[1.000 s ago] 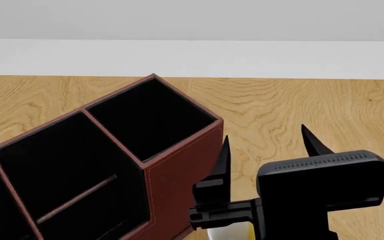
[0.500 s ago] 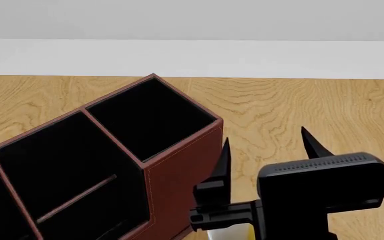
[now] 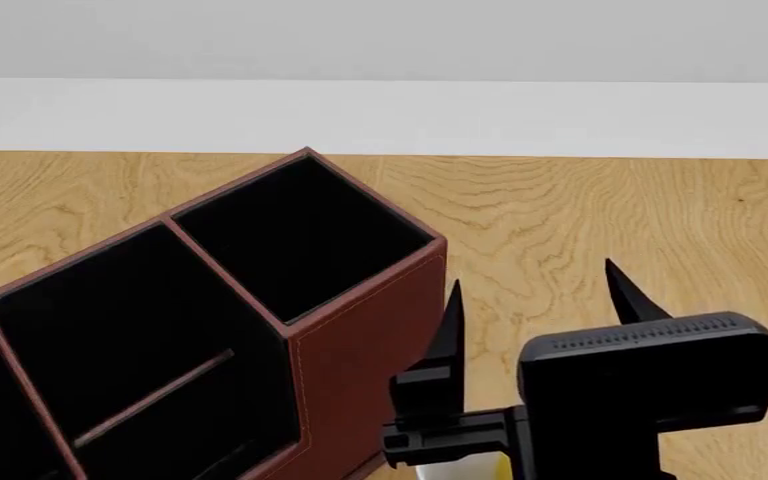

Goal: Pick up the book and place it in the front compartment of the caddy.

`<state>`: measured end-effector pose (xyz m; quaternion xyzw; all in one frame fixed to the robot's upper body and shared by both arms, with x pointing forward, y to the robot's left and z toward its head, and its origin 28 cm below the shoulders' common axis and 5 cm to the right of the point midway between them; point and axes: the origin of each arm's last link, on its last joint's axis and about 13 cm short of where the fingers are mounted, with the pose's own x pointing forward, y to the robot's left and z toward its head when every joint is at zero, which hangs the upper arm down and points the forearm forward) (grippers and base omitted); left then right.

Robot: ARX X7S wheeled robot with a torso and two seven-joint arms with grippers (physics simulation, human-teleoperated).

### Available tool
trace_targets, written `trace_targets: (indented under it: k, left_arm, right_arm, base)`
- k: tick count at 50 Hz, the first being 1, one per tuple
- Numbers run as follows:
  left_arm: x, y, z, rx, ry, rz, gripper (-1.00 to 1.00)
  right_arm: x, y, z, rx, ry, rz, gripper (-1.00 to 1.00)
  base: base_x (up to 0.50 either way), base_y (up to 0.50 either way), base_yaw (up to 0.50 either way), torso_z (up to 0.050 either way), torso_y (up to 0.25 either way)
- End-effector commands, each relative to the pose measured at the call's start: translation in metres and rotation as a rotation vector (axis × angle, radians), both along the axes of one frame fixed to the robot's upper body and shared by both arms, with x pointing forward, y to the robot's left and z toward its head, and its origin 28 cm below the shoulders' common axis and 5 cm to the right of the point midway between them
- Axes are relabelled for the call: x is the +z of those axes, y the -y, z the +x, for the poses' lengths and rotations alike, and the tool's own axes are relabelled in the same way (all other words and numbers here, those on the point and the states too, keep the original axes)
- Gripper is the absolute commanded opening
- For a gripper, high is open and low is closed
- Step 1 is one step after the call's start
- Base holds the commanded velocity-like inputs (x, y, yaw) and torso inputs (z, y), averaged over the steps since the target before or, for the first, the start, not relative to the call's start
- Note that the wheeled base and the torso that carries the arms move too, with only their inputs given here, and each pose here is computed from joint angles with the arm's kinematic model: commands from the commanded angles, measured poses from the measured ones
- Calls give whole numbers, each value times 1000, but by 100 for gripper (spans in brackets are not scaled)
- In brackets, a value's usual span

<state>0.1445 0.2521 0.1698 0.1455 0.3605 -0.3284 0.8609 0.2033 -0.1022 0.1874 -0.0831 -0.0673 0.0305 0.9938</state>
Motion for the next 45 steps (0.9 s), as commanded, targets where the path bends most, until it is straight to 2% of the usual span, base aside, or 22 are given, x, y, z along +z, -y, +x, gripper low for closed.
trace_targets:
  k: [1,45]
  left_arm:
    - [-6,-1,2,6,-15,9,100]
    - [-29,-1,14,3,-73,51,100]
  right_arm:
    - [0,0,0,-1,-1,0,100]
    - [0,1,1,-5,-3,2,100]
  base:
    - [0,0,0,0,0]
    - [0,0,0,0,0]
